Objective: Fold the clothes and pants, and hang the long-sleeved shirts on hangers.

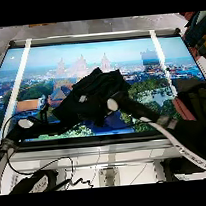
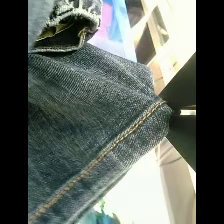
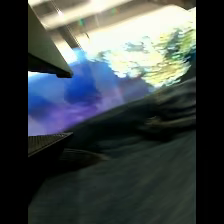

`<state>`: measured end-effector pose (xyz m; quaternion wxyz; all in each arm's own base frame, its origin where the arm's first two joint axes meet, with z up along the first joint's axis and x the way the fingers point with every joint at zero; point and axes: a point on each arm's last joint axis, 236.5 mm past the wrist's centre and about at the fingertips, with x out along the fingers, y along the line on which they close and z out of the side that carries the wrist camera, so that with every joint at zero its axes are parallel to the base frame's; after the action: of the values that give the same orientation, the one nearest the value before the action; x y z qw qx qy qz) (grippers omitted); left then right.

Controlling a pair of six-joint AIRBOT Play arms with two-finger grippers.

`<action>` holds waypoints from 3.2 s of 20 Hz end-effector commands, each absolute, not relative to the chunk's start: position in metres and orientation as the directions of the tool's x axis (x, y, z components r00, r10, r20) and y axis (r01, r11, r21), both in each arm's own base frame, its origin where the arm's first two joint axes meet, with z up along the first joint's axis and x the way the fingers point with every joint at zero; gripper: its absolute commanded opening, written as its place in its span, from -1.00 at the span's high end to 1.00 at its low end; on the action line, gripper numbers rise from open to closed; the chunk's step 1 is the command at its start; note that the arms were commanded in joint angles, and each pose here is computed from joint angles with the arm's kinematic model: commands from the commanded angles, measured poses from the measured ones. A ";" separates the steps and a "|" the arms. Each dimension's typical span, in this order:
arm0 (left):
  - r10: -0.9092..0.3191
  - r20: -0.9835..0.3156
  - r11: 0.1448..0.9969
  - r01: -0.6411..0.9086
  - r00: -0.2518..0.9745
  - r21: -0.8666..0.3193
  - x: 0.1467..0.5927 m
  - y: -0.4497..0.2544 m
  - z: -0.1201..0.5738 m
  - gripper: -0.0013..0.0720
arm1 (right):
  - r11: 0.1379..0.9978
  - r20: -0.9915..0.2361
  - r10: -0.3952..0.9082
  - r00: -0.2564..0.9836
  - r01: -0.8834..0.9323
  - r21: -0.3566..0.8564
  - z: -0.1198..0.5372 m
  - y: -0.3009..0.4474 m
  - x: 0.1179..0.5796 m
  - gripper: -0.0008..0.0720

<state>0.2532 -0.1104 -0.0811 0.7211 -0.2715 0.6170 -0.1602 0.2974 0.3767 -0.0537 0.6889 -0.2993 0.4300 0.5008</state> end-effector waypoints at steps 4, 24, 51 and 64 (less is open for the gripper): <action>-0.564 -0.808 0.803 -0.114 0.173 -0.585 0.247 -0.102 -0.078 0.92 | 0.221 -0.849 0.482 0.217 -0.968 -0.122 -0.084 0.421 0.304 -0.18; -0.256 -0.653 0.823 -0.193 0.713 -0.534 0.402 0.026 0.058 0.93 | 0.806 -0.416 0.492 0.765 -0.580 -0.113 0.160 0.301 0.549 0.92; 0.208 -0.978 0.962 -0.180 -0.002 0.205 0.252 0.267 -0.057 0.92 | 0.975 -0.990 0.141 0.020 0.170 0.142 0.007 -0.016 0.177 0.92; 0.122 -0.954 0.945 -0.262 -0.273 0.196 0.206 0.258 -0.071 -0.95 | 0.976 -0.985 0.161 -0.054 0.159 0.151 -0.007 -0.009 0.153 -0.56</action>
<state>0.1994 0.2562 -0.0773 0.6001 -0.0218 0.7898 0.1250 0.1509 -0.0088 -0.0059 0.6736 0.1135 0.7303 -0.0023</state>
